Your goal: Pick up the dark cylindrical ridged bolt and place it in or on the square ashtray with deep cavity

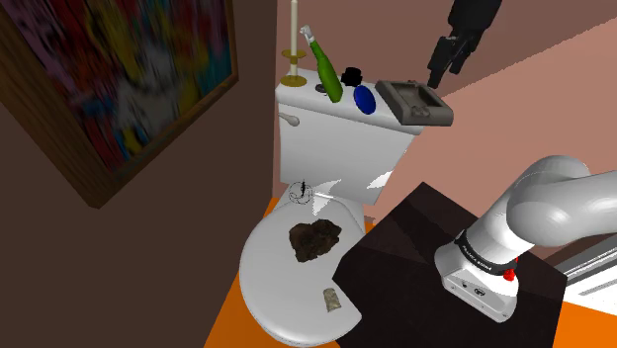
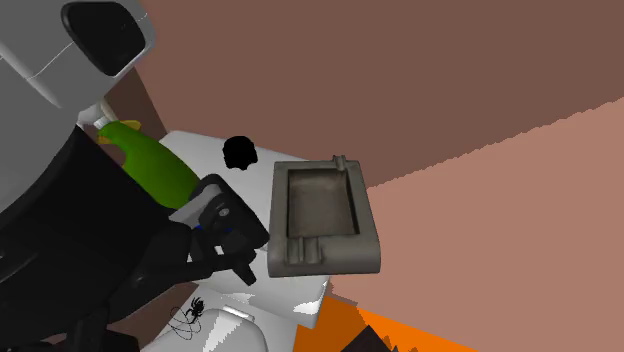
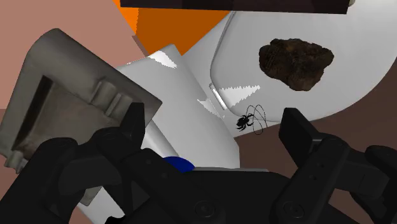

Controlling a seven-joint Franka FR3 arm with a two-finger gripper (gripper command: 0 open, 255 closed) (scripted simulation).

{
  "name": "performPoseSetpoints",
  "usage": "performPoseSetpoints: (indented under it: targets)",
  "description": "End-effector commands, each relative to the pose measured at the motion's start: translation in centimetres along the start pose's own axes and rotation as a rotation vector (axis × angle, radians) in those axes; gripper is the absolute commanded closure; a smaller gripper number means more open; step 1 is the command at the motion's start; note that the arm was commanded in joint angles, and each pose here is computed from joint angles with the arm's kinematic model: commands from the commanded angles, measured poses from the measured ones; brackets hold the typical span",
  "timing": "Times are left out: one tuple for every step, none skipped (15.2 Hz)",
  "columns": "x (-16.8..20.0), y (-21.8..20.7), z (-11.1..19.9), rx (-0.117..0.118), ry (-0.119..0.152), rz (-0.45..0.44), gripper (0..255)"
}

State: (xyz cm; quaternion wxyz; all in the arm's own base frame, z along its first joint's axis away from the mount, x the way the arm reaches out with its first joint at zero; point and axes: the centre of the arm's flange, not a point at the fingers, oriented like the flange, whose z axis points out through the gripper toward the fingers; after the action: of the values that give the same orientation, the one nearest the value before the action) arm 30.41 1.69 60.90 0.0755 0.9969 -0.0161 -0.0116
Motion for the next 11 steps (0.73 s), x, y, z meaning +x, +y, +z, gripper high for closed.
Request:
performPoseSetpoints:
  targets:
    - [0.0, 0.0, 0.0, 0.000, 0.000, 0.000, 0]
    - [1.2, 0.4, 0.5, 0.005, 0.000, 0.009, 0]
    - [2.4, 0.8, 0.9, 0.010, 0.000, 0.017, 0]
    - [3.6, 1.2, 1.4, 0.015, 0.000, 0.026, 0]
    - [4.8, 1.6, 1.8, 0.020, 0.001, 0.035, 0]
    - [5.9, 2.1, 2.3, 0.025, 0.001, 0.043, 0]
    - [7.1, 2.5, 2.8, 0.030, 0.001, 0.052, 0]
    - [8.3, 3.0, 3.2, 0.034, 0.001, 0.061, 0]
    - [9.5, 3.4, 3.7, 0.039, 0.001, 0.069, 0]
    - [10.6, 3.9, 4.2, 0.044, 0.001, 0.078, 0]
    - [11.8, 4.3, 4.6, 0.049, 0.001, 0.087, 0]
